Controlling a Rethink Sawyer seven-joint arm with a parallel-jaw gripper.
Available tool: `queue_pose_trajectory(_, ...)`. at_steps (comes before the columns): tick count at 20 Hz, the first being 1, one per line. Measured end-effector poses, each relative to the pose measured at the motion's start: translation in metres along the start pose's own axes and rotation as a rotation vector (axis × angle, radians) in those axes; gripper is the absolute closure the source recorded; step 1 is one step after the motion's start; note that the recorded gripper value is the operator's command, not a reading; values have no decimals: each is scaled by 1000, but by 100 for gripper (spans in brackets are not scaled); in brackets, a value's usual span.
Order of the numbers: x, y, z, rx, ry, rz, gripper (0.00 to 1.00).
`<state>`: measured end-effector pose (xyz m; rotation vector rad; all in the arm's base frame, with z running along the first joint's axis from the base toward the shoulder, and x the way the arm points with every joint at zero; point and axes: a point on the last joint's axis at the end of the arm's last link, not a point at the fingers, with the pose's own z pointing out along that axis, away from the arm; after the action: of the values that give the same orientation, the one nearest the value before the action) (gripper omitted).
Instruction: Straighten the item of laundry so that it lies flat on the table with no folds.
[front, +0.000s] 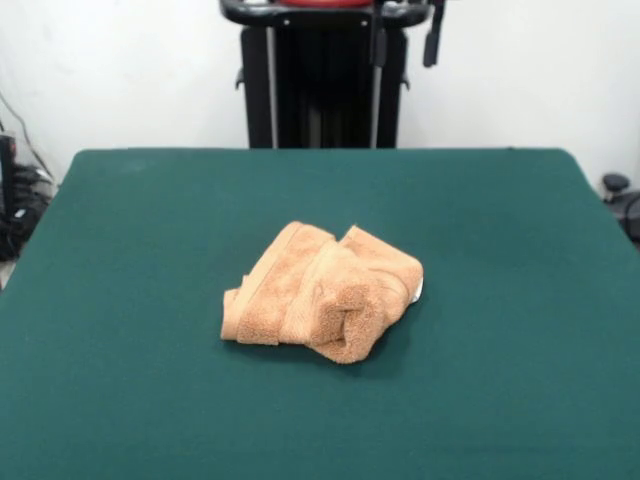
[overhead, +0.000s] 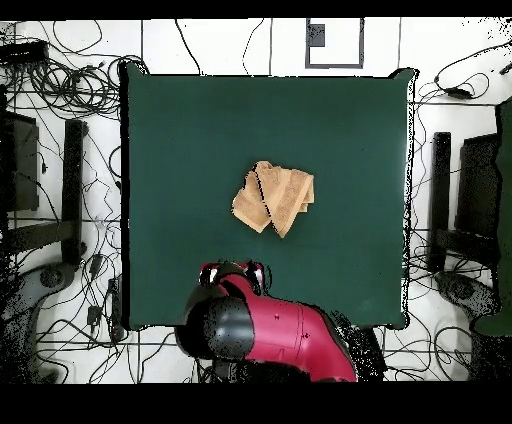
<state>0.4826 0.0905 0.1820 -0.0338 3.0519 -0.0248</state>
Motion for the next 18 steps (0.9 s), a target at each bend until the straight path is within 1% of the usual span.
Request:
queue_pose_trajectory(9,-7,0,11,-2,12,-2,0)
queue_pose_trajectory(18,-29,-3,24,-1,6,-5,0)
